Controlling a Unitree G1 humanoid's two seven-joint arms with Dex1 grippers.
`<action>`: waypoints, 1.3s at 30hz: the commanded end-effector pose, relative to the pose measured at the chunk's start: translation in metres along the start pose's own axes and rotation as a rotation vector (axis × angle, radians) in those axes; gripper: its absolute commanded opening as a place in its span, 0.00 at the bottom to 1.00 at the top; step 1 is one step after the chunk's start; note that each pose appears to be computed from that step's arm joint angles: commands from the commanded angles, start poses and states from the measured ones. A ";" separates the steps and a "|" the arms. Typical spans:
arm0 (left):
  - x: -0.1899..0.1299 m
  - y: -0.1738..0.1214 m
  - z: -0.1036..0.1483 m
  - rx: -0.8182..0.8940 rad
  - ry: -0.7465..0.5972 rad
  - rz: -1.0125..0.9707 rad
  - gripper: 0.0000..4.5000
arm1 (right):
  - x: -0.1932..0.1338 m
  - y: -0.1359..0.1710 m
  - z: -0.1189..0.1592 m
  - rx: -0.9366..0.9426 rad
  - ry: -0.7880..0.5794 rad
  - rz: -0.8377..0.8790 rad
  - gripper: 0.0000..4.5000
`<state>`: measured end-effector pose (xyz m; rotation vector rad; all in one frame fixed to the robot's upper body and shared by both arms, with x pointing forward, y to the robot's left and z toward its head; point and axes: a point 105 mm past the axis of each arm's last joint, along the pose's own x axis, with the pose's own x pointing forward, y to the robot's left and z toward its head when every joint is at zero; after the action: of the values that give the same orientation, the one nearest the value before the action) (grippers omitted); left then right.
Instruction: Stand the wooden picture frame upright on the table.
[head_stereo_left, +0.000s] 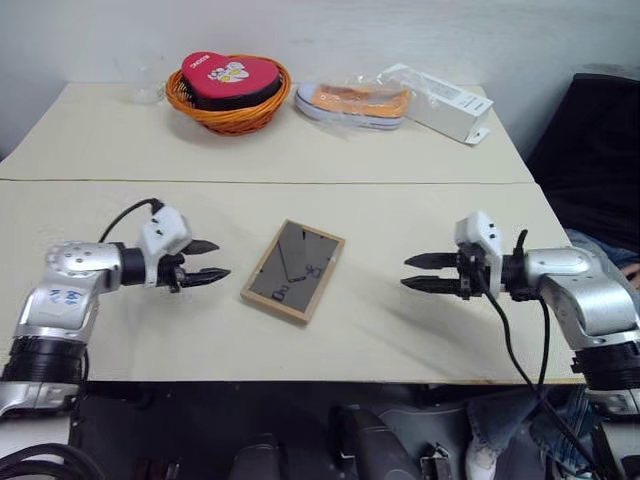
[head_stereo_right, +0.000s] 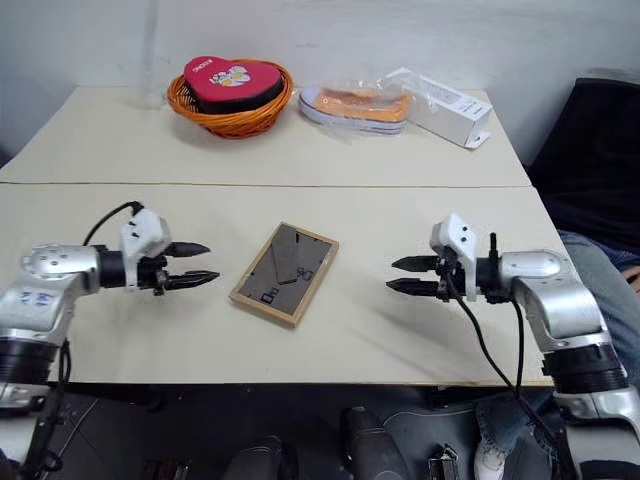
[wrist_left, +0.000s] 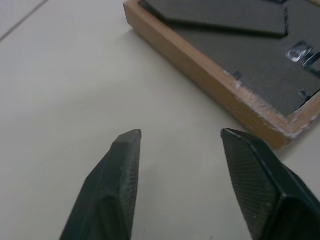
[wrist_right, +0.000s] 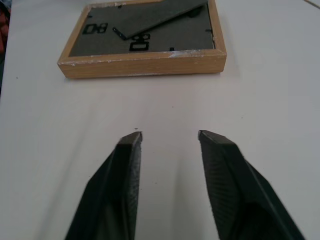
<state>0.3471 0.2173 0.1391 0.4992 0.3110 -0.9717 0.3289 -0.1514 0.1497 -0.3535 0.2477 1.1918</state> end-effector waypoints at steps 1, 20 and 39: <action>0.013 0.004 0.008 0.068 0.004 -0.006 0.30 | 0.015 -0.003 0.005 -0.066 0.009 0.015 0.09; 0.030 -0.068 0.003 -0.391 -0.002 -0.199 0.17 | 0.047 -0.004 0.012 -0.145 0.027 0.003 0.00; 0.052 -0.102 0.011 -0.996 0.104 -0.351 0.99 | 0.071 0.025 -0.007 -0.318 0.161 0.091 0.00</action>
<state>0.3004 0.1386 0.1173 -0.4174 0.8187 -0.9834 0.3334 -0.0944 0.1101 -0.7075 0.2444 1.2758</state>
